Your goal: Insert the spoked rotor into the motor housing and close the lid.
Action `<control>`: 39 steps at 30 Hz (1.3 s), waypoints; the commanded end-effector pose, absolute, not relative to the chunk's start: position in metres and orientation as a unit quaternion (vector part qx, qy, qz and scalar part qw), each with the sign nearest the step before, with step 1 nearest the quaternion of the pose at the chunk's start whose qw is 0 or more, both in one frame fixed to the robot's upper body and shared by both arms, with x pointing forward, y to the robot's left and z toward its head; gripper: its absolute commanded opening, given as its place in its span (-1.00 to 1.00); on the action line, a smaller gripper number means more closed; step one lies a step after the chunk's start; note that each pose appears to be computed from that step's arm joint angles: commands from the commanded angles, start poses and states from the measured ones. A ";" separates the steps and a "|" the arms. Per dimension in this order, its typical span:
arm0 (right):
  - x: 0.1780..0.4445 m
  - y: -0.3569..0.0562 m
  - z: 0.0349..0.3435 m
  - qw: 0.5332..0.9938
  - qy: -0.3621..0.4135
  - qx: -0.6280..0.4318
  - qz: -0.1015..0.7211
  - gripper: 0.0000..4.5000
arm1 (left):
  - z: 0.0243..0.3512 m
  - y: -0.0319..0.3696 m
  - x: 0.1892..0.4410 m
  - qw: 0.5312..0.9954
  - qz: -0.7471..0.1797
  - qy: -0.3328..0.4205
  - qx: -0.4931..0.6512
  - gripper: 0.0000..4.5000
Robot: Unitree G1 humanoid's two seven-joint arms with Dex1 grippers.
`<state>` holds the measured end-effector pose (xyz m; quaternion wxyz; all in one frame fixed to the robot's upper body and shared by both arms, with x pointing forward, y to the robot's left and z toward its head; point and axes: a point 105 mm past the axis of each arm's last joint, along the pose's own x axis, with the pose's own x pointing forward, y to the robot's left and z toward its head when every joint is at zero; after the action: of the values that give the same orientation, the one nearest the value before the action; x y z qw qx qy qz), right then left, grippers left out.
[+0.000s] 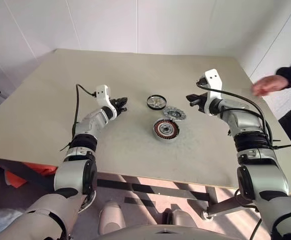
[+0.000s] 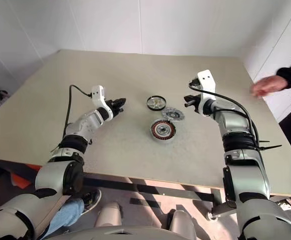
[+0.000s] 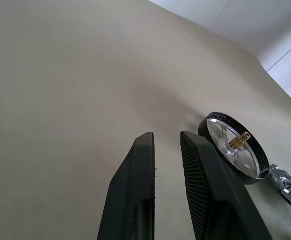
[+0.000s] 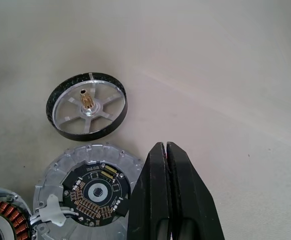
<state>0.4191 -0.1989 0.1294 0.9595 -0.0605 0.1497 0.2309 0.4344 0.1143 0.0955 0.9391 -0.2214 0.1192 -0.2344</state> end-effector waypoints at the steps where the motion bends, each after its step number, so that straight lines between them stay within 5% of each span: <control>1: 0.416 -0.208 0.151 0.967 0.117 -0.060 0.218 -1.00 | 0.114 0.107 0.432 0.936 -0.264 0.094 -0.211 -0.43; 5: 0.414 -0.213 0.150 0.969 0.120 -0.061 0.209 -1.00 | 0.112 0.099 0.430 0.933 -0.267 0.106 -0.218 0.11; 39: 0.414 -0.207 0.149 0.968 0.118 -0.069 0.208 -1.00 | 0.103 0.074 0.439 0.920 -0.244 0.135 -0.275 0.11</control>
<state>0.4122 -0.2103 0.1286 0.9647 -0.0608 0.1545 0.2043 0.4325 0.0818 0.0805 0.9132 -0.2988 0.1687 -0.2197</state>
